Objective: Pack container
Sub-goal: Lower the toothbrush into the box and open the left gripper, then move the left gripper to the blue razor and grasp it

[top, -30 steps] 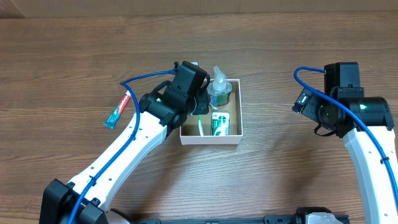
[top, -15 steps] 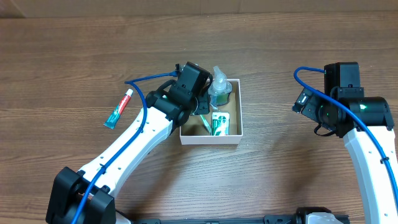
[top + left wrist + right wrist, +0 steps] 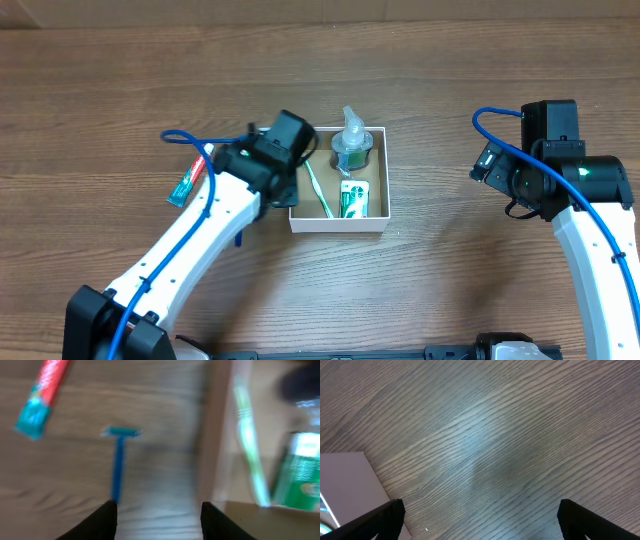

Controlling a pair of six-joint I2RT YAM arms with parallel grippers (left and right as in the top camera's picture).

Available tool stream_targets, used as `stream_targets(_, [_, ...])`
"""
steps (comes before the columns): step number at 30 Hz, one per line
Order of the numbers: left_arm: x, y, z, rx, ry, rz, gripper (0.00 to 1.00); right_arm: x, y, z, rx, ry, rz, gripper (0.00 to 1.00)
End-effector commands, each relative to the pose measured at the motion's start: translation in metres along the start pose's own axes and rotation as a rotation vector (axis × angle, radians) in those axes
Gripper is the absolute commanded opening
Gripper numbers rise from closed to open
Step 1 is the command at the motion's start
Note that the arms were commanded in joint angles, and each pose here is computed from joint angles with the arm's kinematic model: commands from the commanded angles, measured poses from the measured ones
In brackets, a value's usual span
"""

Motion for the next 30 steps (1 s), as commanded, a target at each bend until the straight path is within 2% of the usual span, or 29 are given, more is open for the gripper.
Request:
stream_targets(1, [0.030,0.003,0.002,0.019,0.011,0.059,0.52,0.001,0.007,0.006,-0.032,-0.007,0.014,1.00])
stream_targets(5, [0.028,-0.003,0.005,0.029,-0.104,-0.067,0.52,0.001,0.007,0.006,-0.032,-0.007,0.014,1.00])
stream_targets(6, [0.028,-0.006,0.005,0.028,-0.110,-0.077,0.55,0.001,0.007,0.006,-0.032,-0.007,0.014,1.00])
stream_targets(8, [0.028,-0.014,0.002,0.027,-0.105,-0.076,0.63,0.001,0.007,0.006,-0.032,-0.007,0.014,1.00])
stream_targets(15, [0.034,-0.060,-0.024,0.086,-0.051,-0.131,0.67,0.001,0.007,0.006,-0.032,-0.007,0.014,1.00])
stream_targets(23, [0.048,-0.097,-0.046,0.088,0.029,-0.162,0.82,0.001,0.007,0.006,-0.032,-0.007,0.014,1.00])
stream_targets(25, [0.046,-0.101,-0.048,0.079,0.030,-0.178,0.83,0.001,0.007,0.006,-0.032,-0.007,0.014,1.00])
stream_targets(30, [0.046,-0.103,-0.049,0.071,0.012,-0.173,0.76,0.001,0.007,0.006,-0.032,-0.007,0.014,1.00])
Point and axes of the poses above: each gripper's point midway between its finger pads, its own y axis back along the fingers, its own x axis along the line the jaws close on, z = x × y, the point moved 8 cm from there along y, back along the fingers, and after that the axes turned 13 degrees about -y, right-handed, at the moved point
